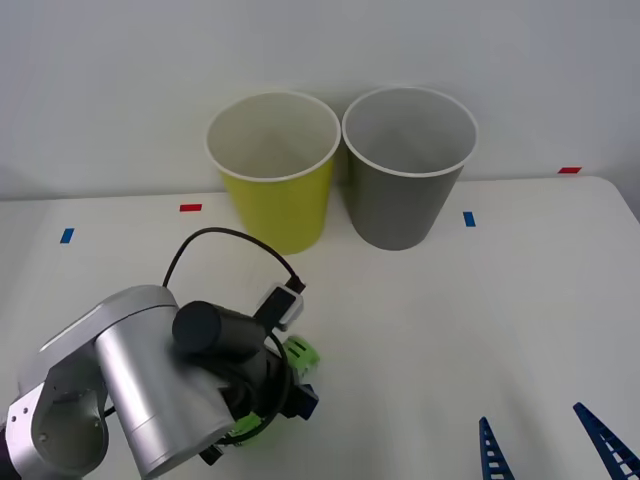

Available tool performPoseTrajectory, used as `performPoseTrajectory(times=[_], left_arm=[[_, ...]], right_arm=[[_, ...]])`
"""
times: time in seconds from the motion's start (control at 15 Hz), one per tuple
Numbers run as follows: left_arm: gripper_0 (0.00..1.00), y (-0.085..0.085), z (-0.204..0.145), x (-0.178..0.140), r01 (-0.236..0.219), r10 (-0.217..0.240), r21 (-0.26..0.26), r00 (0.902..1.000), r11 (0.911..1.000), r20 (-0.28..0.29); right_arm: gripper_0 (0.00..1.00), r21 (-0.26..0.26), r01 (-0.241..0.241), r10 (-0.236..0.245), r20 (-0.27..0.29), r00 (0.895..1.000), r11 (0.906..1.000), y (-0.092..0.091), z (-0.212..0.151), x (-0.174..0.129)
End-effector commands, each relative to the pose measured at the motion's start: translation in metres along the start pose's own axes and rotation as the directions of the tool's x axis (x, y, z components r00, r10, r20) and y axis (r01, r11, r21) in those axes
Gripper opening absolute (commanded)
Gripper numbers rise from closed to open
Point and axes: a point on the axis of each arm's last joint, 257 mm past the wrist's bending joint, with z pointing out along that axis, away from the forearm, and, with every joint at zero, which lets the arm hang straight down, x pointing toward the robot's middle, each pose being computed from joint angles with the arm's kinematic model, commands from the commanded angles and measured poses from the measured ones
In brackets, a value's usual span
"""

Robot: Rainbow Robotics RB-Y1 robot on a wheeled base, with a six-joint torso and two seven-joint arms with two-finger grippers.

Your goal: Put cans in the gray bin and PET bottles in the light green bin.

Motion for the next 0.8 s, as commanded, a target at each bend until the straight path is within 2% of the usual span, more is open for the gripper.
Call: performPoseTrajectory(times=[0.07,0.27,0.47,0.8], left_arm=[[1.00,-0.013,0.001,-0.001,0.010,-0.010,0.013,0.9997,0.9999,-0.023],[1.00,-0.018,0.005,-0.004,0.011,-0.011,0.007,0.9994,0.9999,-0.032],[1.00,-0.008,0.013,-0.009,-0.051,0.049,-0.044,0.9982,0.9977,-0.033],[1.00,-0.015,0.025,-0.012,-0.043,0.040,-0.045,0.9975,0.9981,-0.057]], right_arm=[[1.00,0.000,0.000,0.000,0.000,1.000,1.0000,0.000,0.000,0.000],[1.00,0.000,0.000,0.000,0.000,1.000,1.0000,0.000,0.000,0.000],[1.00,0.000,0.000,0.000,0.000,1.000,1.0000,0.000,0.000,0.000],[1.00,0.000,0.000,0.000,0.000,1.000,1.0000,0.000,0.000,0.000]])
